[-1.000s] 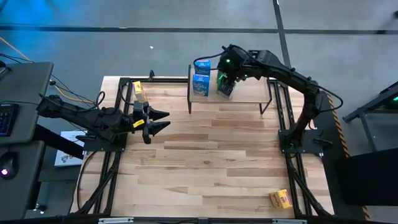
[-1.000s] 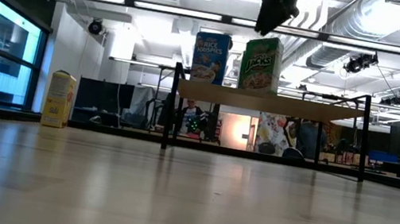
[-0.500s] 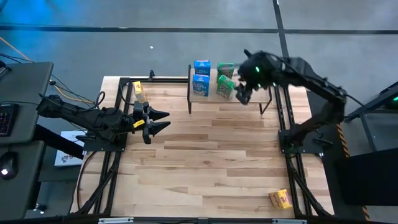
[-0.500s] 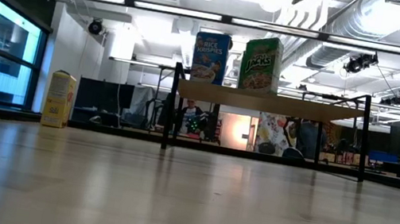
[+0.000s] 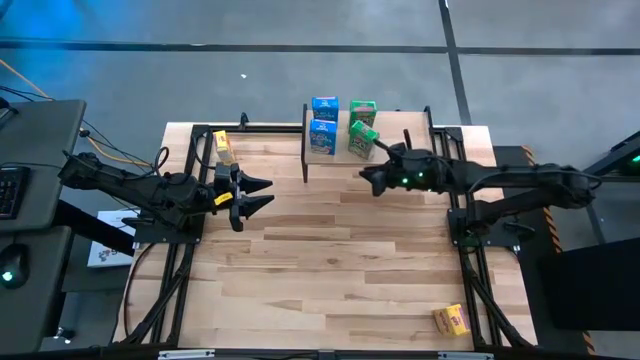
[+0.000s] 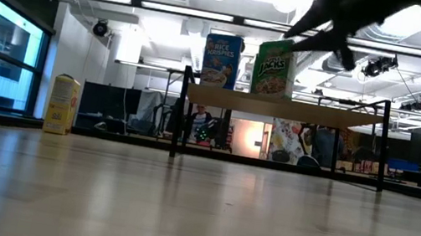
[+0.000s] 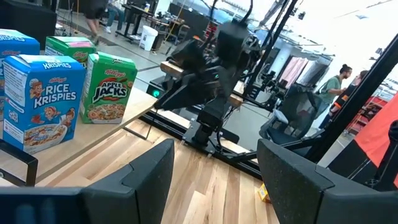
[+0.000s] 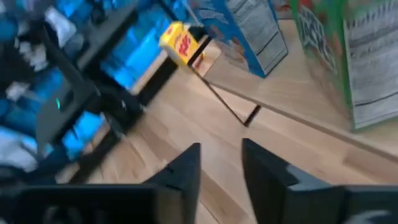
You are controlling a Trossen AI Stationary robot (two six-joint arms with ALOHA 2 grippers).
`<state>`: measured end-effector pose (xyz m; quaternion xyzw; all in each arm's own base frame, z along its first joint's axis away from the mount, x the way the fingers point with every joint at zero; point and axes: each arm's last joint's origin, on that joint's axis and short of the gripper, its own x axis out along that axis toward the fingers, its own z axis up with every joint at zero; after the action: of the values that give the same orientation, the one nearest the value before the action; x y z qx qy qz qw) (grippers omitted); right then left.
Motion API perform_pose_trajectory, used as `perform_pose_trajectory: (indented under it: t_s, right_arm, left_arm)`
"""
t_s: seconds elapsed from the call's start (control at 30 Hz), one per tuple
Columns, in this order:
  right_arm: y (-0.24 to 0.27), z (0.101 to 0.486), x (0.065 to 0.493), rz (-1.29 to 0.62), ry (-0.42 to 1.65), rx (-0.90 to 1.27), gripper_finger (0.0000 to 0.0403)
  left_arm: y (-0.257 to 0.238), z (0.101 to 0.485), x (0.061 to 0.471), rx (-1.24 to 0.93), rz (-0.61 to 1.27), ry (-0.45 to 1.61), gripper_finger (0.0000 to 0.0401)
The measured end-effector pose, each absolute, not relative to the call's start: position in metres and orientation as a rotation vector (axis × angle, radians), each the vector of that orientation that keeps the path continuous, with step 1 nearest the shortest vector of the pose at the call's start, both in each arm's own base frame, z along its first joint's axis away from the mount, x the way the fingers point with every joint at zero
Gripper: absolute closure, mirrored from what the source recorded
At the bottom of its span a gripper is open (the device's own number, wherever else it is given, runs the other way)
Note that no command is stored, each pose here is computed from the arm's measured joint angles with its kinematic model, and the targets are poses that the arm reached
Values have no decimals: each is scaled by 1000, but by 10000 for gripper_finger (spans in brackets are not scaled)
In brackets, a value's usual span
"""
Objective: Stack cereal on shelf
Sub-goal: Put the green cereal box on the shelf
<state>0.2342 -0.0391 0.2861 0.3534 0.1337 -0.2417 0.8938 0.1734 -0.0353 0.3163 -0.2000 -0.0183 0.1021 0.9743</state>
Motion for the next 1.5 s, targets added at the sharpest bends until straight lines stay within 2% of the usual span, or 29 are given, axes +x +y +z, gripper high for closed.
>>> perform_pose_trajectory:
  t_s: [0.13,0.2,0.3,0.47,1.5]
  right_arm:
    - [-46,262,237,-574,273,792,371]
    - [-52,258,236,-617,281,799,394]
    - [-61,257,235,-666,254,833,388]
    - [-76,256,231,-727,240,845,399]
    - [-110,257,217,-853,183,852,403]
  left_arm:
    - [-35,316,173,-404,206,-37,181]
    - [-35,316,173,-404,206,-37,181]
    - [-35,316,173,-405,207,-37,181]
    - [-35,316,173,-405,232,-43,181]
    - [-34,316,173,-412,254,-48,181]
